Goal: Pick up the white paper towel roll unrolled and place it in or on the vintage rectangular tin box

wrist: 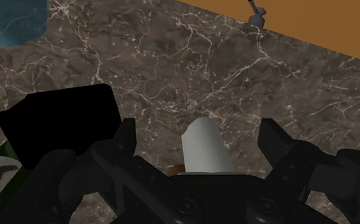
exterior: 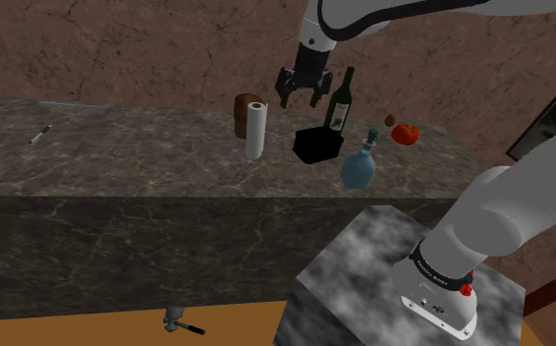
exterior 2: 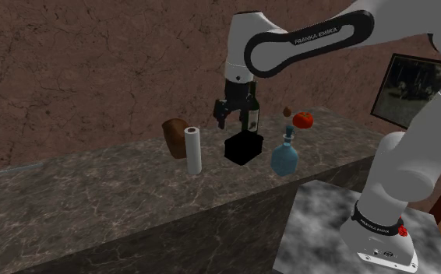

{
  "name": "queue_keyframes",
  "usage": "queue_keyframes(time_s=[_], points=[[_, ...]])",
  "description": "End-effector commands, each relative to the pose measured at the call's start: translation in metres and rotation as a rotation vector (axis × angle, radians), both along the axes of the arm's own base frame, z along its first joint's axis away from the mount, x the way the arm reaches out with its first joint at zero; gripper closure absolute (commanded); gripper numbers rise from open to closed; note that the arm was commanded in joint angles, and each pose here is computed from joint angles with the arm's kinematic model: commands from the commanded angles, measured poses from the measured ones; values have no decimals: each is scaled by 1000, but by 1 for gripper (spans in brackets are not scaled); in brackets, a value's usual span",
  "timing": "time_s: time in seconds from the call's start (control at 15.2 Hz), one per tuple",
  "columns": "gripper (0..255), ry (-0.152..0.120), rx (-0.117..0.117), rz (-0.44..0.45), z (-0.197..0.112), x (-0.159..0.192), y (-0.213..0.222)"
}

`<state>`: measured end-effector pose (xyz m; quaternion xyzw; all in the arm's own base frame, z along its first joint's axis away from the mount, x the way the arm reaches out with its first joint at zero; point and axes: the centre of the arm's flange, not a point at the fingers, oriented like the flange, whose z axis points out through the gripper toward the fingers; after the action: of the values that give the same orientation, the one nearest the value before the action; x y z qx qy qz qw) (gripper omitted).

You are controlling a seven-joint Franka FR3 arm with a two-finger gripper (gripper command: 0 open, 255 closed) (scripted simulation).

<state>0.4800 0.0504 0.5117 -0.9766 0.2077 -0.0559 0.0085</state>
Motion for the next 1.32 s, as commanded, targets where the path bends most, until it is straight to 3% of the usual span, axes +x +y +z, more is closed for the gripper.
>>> queue_keyframes(time_s=[0.0, 0.73, 1.25], points=[[0, -11, -12, -31, -11, 24, 4], [0, -64, -84, -197, -59, 155, 15], [0, -64, -84, -197, -99, 162, 11]])
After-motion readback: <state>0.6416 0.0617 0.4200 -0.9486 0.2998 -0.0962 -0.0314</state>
